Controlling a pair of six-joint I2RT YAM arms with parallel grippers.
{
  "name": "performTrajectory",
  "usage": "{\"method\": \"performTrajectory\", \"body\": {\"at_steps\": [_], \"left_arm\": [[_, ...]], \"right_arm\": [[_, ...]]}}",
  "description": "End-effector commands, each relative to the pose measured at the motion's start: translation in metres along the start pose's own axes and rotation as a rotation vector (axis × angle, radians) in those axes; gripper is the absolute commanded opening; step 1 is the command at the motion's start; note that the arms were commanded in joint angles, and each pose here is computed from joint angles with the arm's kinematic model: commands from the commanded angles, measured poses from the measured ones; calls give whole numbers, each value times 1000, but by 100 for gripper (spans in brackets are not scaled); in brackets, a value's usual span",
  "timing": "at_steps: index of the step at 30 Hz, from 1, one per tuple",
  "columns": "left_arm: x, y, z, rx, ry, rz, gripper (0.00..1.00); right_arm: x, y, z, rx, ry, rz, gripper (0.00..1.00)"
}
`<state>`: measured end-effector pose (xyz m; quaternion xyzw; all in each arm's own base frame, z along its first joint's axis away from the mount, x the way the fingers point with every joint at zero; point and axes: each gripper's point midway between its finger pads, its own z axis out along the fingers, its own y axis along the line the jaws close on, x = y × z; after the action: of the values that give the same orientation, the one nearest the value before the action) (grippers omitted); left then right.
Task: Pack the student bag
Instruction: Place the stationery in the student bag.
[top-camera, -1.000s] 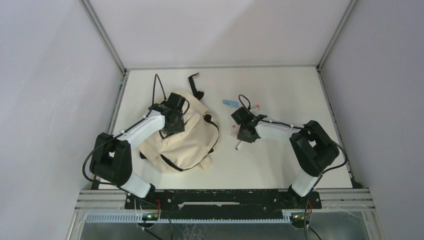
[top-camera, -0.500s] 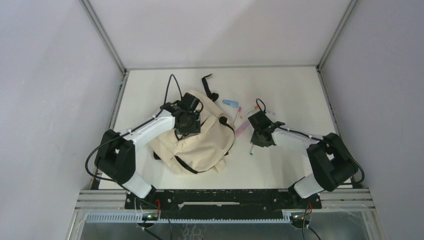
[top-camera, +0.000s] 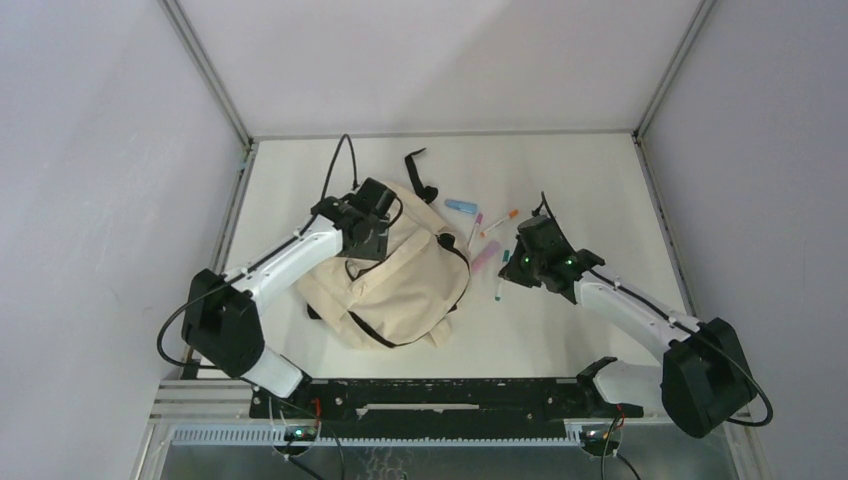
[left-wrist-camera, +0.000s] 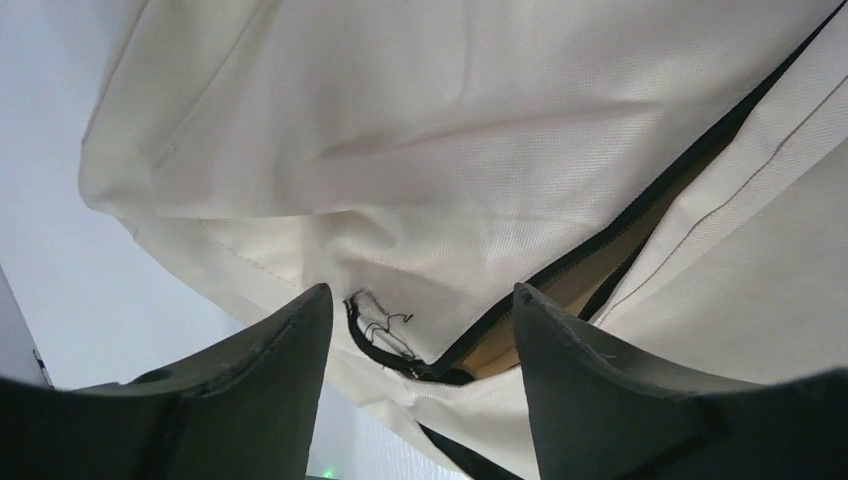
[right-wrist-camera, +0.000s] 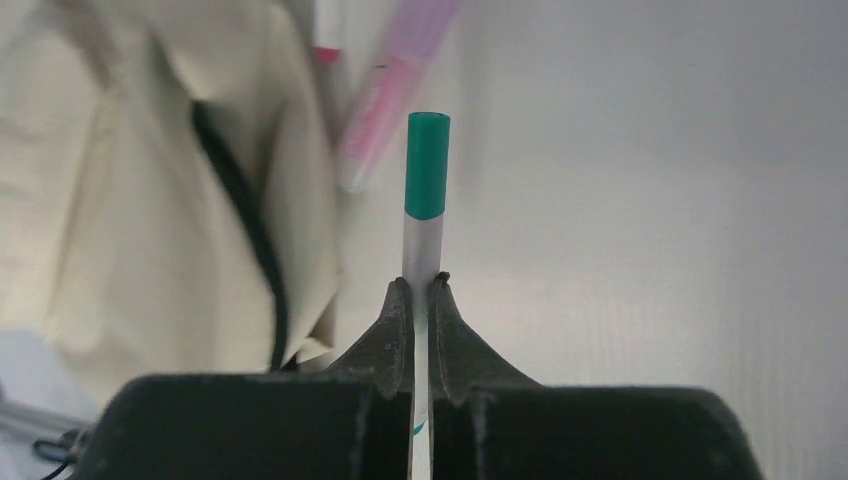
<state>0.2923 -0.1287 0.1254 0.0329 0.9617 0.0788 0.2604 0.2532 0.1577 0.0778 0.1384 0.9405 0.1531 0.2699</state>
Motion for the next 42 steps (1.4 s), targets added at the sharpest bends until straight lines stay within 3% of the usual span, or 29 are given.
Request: {"method": "performTrajectory", "body": {"at_steps": [1, 4, 11, 16, 22, 28, 34, 36, 39, 42], "left_arm": [[-4, -9, 9, 25, 3, 52, 72], [-6, -15, 14, 25, 8, 62, 75], [5, -26, 9, 42, 23, 161, 97], [14, -26, 15, -5, 53, 213, 97], [22, -5, 18, -184, 91, 292, 88], [-5, 10, 8, -288, -37, 205, 60], [-32, 13, -5, -327, -127, 144, 40], [-40, 12, -10, -320, -150, 129, 30], [-46, 11, -16, -298, -170, 113, 5], [-49, 6, -21, -214, -175, 72, 0]], "right_arm": [[-15, 45, -17, -215, -29, 7, 0], [-17, 56, -18, -251, -21, 18, 0], [-16, 62, -16, -267, -12, 27, 0], [-15, 62, -15, -269, -5, 31, 0], [-13, 64, -15, -274, 2, 35, 0], [-12, 73, -13, -304, 7, 31, 0], [-3, 103, -20, -418, 43, 29, 0], [-1, 119, -26, -455, 54, 10, 0], [3, 148, -36, -517, 63, -27, 0], [8, 179, -46, -603, 85, -59, 0]]}}
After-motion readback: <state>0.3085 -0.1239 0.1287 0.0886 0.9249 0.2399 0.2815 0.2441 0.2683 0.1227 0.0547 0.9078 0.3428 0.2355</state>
